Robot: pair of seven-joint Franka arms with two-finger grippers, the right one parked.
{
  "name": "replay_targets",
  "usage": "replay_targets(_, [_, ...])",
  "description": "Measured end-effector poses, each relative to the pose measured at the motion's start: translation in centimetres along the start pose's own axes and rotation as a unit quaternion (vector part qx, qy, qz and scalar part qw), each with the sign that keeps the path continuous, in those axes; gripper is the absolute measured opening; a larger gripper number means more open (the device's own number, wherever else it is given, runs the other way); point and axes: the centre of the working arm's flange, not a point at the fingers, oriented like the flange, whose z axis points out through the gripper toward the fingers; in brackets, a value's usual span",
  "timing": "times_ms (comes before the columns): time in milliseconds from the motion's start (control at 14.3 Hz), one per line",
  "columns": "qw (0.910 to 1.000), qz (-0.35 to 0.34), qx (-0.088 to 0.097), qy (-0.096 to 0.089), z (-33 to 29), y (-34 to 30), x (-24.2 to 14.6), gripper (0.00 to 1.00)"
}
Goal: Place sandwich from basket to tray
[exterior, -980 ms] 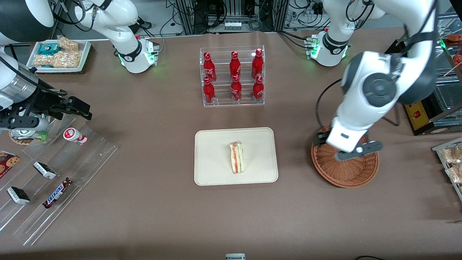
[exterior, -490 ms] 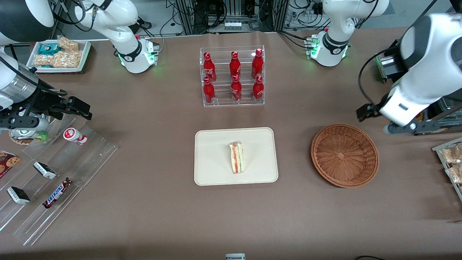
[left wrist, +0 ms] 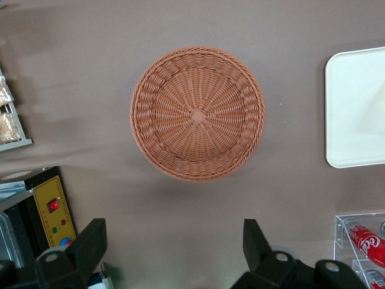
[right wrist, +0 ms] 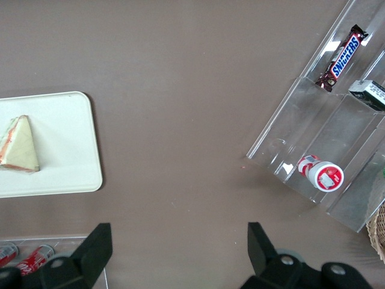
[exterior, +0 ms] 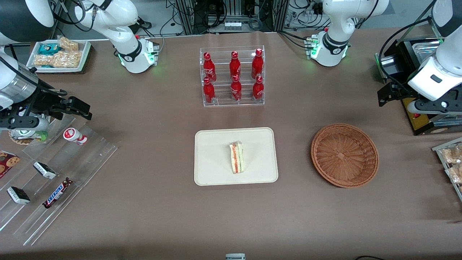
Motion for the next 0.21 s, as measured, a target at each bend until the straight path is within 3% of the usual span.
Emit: replay_targets(210, [1.0,0.001,0.0,-0.003,0.53,0.03,0.47,1.0])
